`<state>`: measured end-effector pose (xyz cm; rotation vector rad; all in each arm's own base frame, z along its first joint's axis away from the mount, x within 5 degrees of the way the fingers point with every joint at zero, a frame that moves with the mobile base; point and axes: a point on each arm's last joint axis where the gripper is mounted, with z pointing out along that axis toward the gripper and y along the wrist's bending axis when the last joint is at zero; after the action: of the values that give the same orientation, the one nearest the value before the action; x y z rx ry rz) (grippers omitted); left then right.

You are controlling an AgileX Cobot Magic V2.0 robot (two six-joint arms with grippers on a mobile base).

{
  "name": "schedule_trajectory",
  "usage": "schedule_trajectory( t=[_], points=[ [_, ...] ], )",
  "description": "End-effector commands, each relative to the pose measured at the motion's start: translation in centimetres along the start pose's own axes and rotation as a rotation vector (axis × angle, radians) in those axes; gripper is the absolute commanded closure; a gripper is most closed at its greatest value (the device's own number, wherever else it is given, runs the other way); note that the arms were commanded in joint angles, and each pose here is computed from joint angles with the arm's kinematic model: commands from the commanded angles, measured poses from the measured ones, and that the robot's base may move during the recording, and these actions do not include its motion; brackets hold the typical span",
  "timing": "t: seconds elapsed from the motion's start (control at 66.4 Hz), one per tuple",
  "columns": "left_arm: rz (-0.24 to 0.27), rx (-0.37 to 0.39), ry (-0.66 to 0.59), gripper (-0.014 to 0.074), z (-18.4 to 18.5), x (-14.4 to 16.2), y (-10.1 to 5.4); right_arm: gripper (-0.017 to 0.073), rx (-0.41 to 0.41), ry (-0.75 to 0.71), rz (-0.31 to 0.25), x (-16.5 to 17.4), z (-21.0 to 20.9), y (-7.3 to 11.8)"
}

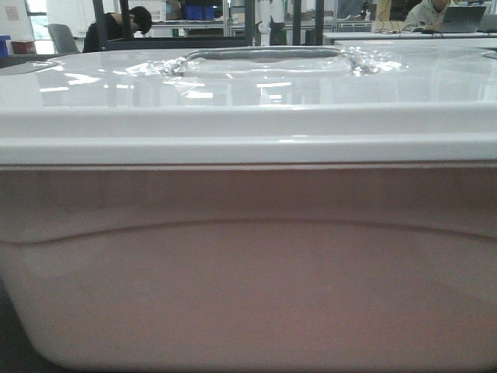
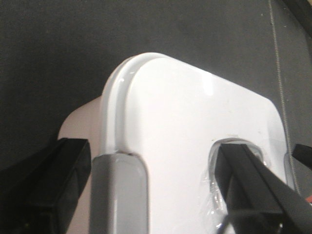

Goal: Grab white bin and place on right shelf
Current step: 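Close both grippers on the white bin's end grips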

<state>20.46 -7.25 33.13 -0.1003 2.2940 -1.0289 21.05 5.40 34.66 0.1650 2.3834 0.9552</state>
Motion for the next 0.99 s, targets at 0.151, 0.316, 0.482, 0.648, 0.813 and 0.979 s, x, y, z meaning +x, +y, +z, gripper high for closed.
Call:
schedule_trajectory(
  t=[0.151, 0.316, 0.482, 0.648, 0.813, 0.979],
  points=[
    [-0.022, 0.190, -0.043, 0.0163, -0.8, -2.8, -0.2, -0.0064, -0.172, -0.067, -0.023, -2.4, 0.4, 1.4],
    [-0.023, 0.216, -0.054, 0.0164, -2.6, -4.2, 1.6, -0.0064, -0.333, -0.046, -0.031, -3.9, 0.1, 0.4],
    [0.026, 0.269, 0.018, 0.0164, -3.0, -3.7, 1.7, -0.0064, -0.535, -0.017, 0.025, -5.3, -0.2, -1.4],
    [0.085, 0.293, 0.068, 0.0164, -3.1, -3.2, 1.5, -0.0064, -0.417, 0.040, -0.034, -4.7, 0.0, -2.7],
    [0.117, 0.227, 0.114, 0.0164, -3.0, -2.7, 2.2, -0.0064, -0.383, 0.069, -0.038, -4.2, 0.2, -3.1],
    [0.124, 0.193, 0.136, 0.0164, -2.8, -2.7, 2.6, -0.0064, -0.330, 0.086, -0.050, -4.0, 0.1, -3.8]
  ],
)
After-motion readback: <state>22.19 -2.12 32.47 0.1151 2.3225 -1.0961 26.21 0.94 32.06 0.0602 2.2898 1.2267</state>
